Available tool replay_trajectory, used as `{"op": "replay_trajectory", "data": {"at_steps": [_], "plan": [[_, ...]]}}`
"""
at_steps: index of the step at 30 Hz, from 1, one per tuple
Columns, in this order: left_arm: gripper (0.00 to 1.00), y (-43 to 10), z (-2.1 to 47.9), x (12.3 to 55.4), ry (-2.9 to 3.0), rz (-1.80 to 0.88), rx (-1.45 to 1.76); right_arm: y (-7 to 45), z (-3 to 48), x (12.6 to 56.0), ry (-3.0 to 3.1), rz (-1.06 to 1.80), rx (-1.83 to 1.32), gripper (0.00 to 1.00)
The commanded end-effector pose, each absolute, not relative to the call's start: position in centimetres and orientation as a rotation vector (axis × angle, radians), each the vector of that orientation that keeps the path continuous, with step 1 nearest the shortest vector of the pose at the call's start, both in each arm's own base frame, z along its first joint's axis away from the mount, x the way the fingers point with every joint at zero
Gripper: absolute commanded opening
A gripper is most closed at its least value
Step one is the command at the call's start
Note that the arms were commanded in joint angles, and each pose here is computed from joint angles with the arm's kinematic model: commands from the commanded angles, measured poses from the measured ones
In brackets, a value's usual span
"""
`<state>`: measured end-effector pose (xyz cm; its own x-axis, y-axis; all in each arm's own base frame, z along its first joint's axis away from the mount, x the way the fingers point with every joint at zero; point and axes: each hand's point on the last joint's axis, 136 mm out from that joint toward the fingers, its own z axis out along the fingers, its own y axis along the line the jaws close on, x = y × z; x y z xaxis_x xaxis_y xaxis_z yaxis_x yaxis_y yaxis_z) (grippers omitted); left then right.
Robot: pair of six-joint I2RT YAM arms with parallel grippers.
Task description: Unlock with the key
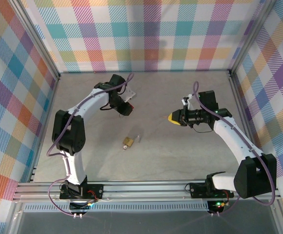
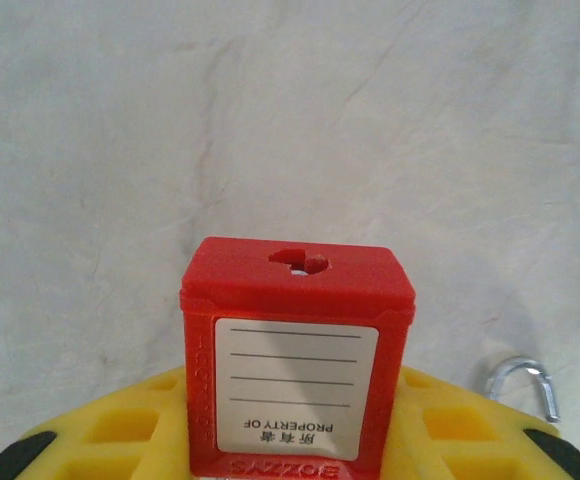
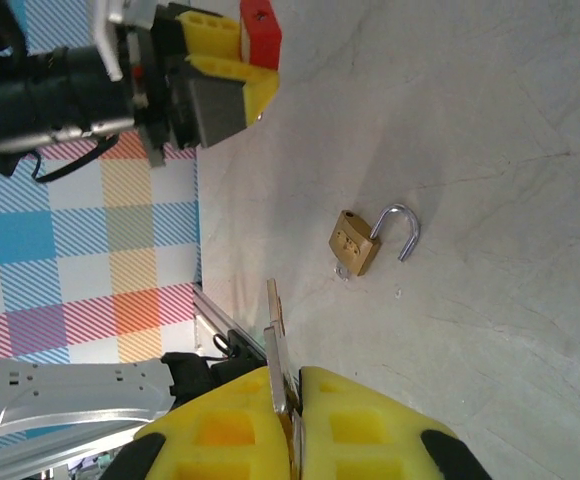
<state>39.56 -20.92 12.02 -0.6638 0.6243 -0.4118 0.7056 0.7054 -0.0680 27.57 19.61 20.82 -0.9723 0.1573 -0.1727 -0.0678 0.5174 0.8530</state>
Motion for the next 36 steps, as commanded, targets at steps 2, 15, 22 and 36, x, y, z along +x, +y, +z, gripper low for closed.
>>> {"op": "replay_trajectory", "data": {"at_steps": [2,15,22,36], "plan": [[0.33,-23.4,15.7,37.3,2.387,-0.352,1.147,19.0,22.0,27.5,2.510,1.423,0.019,0.00],[0.27,-29.0,22.6,29.7,2.010,-0.325,1.431,19.3,26.5,26.1,2.421,1.444,-0.217,0.00],[0.25,-30.2,23.9,27.3,1.919,-0.321,1.485,19.4,28.2,25.3,2.380,1.468,-0.276,0.00],[0.21,-31.8,25.0,23.4,1.683,-0.231,1.617,19.4,29.4,23.3,2.371,1.496,-0.358,0.00]]}}
